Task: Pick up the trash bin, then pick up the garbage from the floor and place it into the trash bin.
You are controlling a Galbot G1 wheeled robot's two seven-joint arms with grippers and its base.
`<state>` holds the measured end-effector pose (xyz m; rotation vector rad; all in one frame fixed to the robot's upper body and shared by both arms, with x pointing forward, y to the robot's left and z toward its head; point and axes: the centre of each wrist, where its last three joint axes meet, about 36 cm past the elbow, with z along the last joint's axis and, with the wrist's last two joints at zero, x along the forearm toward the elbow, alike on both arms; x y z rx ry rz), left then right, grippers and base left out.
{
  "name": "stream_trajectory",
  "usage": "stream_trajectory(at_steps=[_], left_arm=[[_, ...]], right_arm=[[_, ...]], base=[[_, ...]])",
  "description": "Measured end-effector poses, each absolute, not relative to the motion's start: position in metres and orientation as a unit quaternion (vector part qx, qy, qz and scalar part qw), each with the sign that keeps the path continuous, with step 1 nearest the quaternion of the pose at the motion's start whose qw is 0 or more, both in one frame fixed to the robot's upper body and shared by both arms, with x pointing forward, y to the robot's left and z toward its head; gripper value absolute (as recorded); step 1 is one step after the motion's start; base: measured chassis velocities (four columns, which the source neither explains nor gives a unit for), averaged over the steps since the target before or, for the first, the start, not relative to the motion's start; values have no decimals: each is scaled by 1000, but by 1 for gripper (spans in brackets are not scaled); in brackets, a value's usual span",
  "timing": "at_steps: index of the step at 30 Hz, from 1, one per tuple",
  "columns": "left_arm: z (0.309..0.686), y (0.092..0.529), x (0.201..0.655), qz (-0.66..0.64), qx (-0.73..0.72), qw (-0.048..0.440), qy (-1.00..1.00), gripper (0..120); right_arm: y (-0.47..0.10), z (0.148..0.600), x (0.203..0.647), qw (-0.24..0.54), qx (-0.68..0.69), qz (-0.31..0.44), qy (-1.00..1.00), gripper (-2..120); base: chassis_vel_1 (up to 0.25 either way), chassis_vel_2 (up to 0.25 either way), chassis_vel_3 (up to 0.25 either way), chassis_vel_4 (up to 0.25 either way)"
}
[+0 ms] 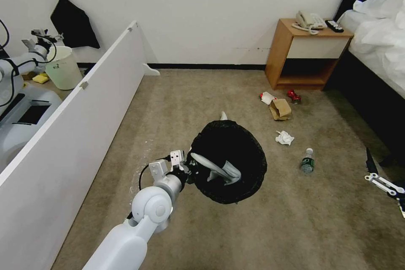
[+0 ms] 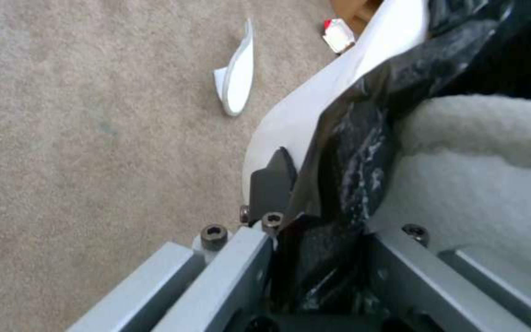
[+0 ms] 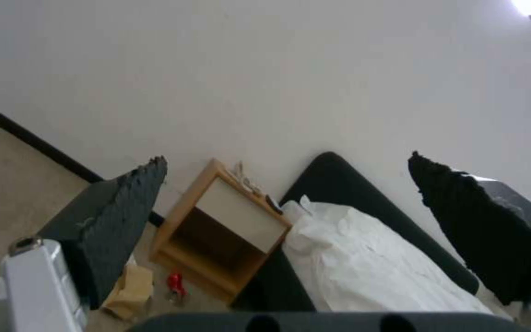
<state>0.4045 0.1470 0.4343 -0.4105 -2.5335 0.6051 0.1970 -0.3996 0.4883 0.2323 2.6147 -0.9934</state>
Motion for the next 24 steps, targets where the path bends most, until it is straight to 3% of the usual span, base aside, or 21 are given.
stream_trajectory(at_steps=[24], left_arm=[[435, 151, 407, 229, -142, 250, -930, 0]], right_arm=[[-401, 485, 198, 157, 84, -346, 921, 100]], base=[[0, 0, 0, 0]])
